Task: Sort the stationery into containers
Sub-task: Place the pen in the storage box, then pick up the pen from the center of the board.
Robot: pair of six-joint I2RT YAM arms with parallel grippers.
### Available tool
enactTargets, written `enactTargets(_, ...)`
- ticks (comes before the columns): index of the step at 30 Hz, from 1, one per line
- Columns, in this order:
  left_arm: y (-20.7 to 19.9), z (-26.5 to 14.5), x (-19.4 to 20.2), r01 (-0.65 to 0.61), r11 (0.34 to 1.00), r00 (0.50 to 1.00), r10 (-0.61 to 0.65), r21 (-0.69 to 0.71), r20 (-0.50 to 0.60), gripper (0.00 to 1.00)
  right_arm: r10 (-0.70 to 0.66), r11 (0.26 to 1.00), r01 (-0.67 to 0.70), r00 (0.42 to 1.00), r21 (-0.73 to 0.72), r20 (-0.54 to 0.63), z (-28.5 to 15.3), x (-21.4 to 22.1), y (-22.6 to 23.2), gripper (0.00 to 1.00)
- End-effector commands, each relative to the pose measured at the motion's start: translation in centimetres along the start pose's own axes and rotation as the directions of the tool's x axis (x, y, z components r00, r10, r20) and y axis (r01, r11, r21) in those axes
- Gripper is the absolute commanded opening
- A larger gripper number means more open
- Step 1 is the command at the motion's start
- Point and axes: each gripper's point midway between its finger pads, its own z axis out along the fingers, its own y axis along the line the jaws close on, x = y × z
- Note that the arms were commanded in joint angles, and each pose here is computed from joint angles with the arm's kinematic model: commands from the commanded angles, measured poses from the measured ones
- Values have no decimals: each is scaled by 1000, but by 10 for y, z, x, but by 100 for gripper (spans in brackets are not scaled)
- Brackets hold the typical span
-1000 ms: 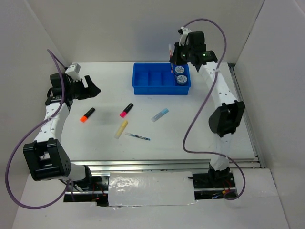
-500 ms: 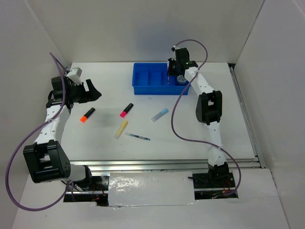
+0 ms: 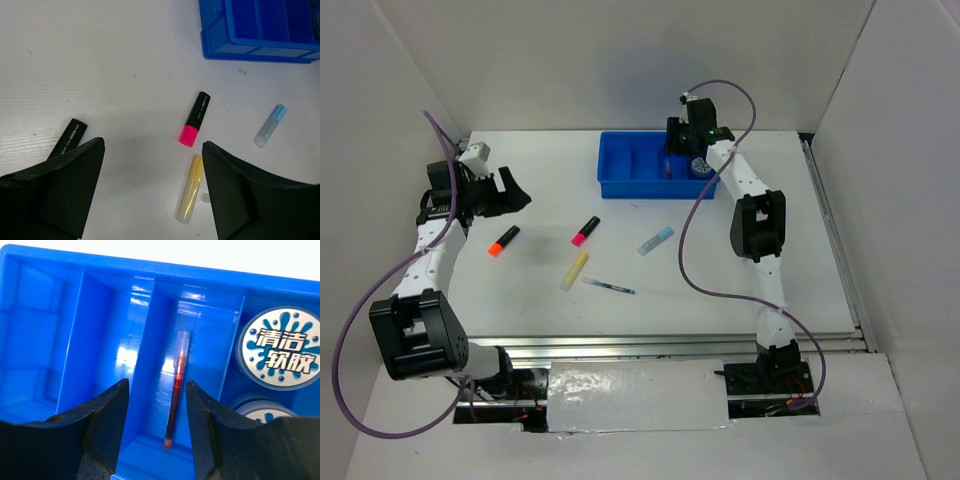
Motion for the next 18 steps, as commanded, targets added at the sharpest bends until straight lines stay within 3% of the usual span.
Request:
enactTargets(1, -1, -4, -27, -30, 1000, 998, 29, 5, 64, 91, -11, 999, 13, 998, -46, 55, -20, -25, 19, 56)
enactTargets(5, -7, -9, -30, -41, 998, 996, 37, 43, 78, 91, -151, 937, 168, 985, -306, 78, -85, -41, 75, 38)
enactTargets(7, -19, -17, -30, -92, 985, 995, 84, 145, 61, 92, -337, 853, 341, 938, -396, 82, -122, -18, 106, 38)
enactTargets(10, -27, -27, -32, -101, 970, 995, 93, 220, 47, 92, -609, 696, 559, 792, -451, 42, -157, 47, 135, 40)
enactTargets(12, -22, -32, -36, -79, 978, 996, 68, 194, 63, 92, -689, 620, 593, 725, -514, 4, -181, 102, 157, 41)
enactTargets(16, -17, -42, -35, -76, 987, 991, 60, 139, 116, 93, -764, 561, 627, 644, -540, -45, -200, 174, 181, 45)
enactTargets(18, -19, -49, -31, -75, 989, 990, 58, 128, 129, 94, -767, 572, 611, 635, -548, -92, -202, 202, 184, 45)
